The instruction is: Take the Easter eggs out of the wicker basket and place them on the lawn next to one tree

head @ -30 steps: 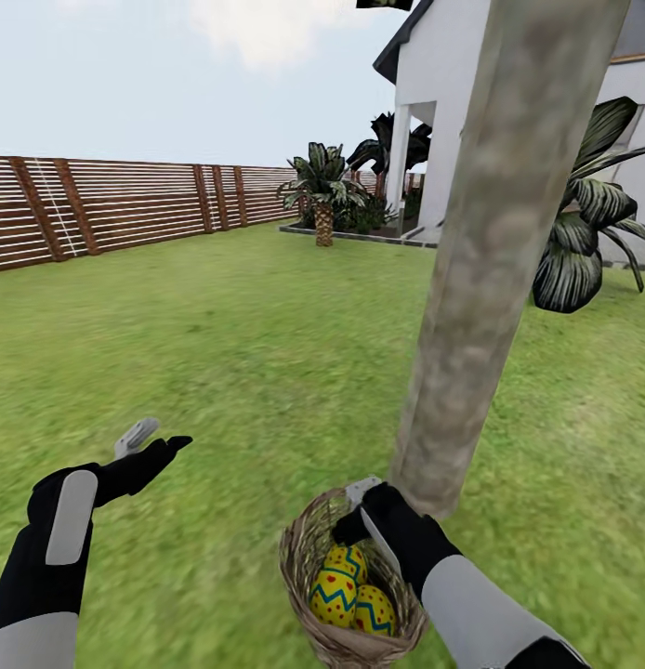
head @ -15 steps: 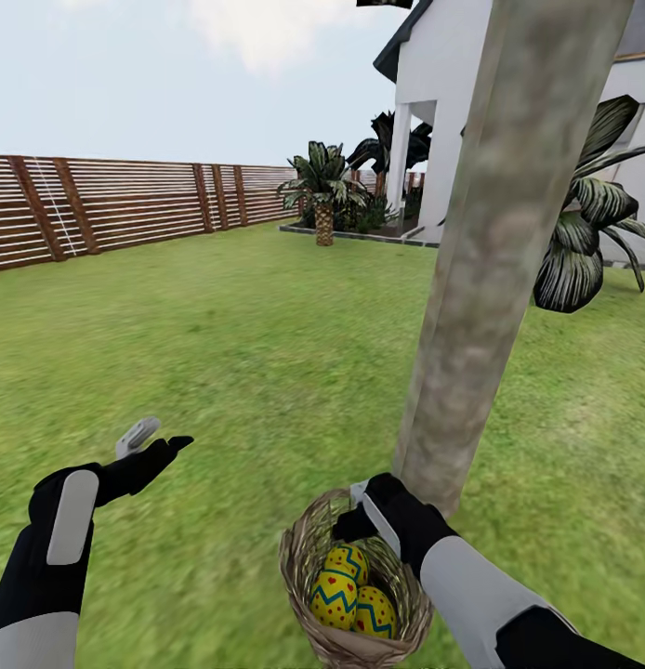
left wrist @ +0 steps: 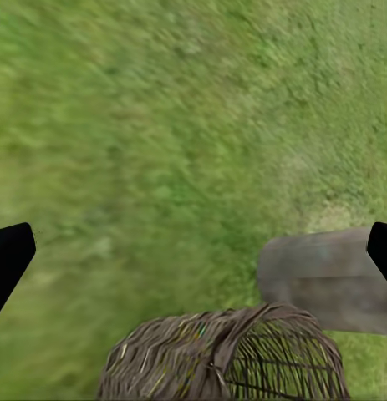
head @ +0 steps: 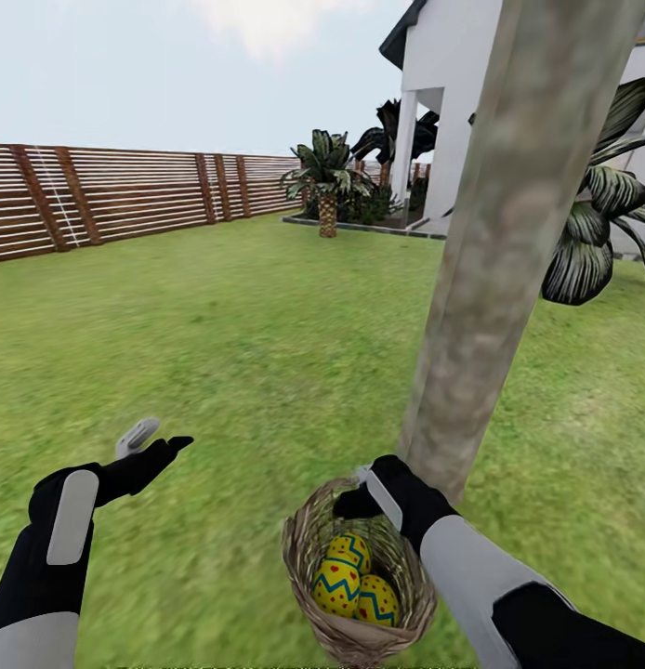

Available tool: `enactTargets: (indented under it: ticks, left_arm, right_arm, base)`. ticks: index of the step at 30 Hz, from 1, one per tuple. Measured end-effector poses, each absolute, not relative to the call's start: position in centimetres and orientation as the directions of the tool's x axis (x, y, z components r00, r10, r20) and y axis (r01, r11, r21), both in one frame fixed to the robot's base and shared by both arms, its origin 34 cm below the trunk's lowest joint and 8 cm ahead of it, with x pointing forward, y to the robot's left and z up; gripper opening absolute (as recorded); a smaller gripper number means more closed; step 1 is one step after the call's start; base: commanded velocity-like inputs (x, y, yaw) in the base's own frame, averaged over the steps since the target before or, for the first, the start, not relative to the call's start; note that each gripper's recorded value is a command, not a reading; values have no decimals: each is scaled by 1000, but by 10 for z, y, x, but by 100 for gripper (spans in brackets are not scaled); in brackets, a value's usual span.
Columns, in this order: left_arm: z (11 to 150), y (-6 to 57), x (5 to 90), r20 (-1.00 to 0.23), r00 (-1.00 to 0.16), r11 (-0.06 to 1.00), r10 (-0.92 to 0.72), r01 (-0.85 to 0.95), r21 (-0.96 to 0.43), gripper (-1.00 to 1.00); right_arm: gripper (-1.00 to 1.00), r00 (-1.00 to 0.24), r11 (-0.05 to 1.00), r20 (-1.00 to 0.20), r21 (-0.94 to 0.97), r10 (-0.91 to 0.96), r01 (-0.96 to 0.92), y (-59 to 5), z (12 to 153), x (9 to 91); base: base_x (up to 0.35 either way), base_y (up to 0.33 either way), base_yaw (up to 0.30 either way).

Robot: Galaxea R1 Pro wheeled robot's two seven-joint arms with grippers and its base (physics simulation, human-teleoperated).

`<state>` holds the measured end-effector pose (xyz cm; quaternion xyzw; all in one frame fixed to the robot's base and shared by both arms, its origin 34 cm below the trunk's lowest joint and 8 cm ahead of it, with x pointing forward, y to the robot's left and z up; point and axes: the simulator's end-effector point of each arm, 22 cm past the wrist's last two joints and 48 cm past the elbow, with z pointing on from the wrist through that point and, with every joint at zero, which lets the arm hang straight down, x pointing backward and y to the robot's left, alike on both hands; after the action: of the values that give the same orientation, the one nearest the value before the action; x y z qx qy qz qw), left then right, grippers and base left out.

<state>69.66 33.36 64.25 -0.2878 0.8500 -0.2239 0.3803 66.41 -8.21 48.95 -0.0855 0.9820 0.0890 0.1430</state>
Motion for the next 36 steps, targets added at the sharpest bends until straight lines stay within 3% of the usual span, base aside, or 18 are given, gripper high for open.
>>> enactTargets:
  ticks: [6, 36]
  left_arm:
    - [624, 334, 694, -513, -550, 734, -660, -325, -596, 100]
    - [556, 335, 679, -510, -551, 733, -661, -329, -595, 100]
  right_arm:
    - [100, -946, 986, -301, 76, -116, -146, -103, 475, 672]
    - [100, -956, 984, -288, 148, -48, -94, -99, 408, 657]
  base:
    - [0, 0, 61]
    - [0, 0, 5]
